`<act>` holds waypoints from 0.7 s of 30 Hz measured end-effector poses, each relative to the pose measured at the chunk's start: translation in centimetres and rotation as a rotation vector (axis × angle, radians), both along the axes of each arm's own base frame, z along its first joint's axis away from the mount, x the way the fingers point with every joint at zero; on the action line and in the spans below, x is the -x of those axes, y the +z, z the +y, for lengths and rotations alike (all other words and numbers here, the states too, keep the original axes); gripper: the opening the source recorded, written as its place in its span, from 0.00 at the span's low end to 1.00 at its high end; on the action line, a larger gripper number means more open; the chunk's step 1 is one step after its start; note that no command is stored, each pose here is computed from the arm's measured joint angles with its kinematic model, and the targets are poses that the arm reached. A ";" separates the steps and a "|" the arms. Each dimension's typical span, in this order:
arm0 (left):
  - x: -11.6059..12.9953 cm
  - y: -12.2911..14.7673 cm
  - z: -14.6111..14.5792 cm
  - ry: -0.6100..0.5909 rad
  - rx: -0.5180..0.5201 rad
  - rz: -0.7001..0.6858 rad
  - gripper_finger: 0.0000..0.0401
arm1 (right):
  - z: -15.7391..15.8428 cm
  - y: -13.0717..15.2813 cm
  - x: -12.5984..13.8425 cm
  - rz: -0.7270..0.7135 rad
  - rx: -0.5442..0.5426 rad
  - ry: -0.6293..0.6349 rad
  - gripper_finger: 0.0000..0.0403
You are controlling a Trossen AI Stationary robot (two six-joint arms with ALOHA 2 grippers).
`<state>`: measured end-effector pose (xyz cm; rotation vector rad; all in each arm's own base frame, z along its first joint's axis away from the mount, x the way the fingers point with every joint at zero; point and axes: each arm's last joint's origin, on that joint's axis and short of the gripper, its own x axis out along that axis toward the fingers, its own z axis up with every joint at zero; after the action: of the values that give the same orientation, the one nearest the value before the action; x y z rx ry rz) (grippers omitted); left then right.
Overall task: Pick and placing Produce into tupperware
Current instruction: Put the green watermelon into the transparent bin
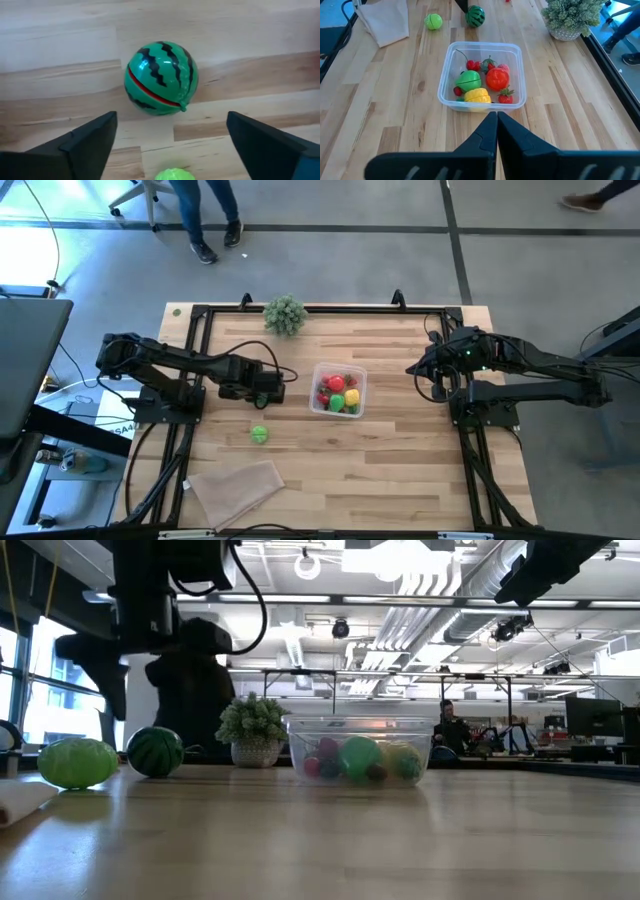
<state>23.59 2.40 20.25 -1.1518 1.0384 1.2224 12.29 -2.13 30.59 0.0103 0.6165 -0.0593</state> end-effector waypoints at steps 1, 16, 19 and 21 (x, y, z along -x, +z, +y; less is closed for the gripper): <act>0.0 -0.1 0.0 0.012 0.000 0.000 0.93 | 0.0 0.0 0.0 0.000 0.000 0.000 0.00; 0.5 -2.4 0.1 0.167 -0.044 -0.062 0.96 | 0.0 0.0 0.0 -0.001 0.000 0.000 0.00; 0.4 -2.6 0.1 0.179 -0.046 -0.062 0.97 | 0.0 0.0 0.0 0.000 0.000 0.000 0.00; 0.3 -2.8 0.2 0.198 -0.044 -0.058 0.97 | 0.0 0.0 0.0 0.000 0.000 0.000 0.00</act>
<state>23.26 2.55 17.44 -1.2710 0.8656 1.3512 12.30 -2.12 30.59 0.0103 0.6164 -0.0588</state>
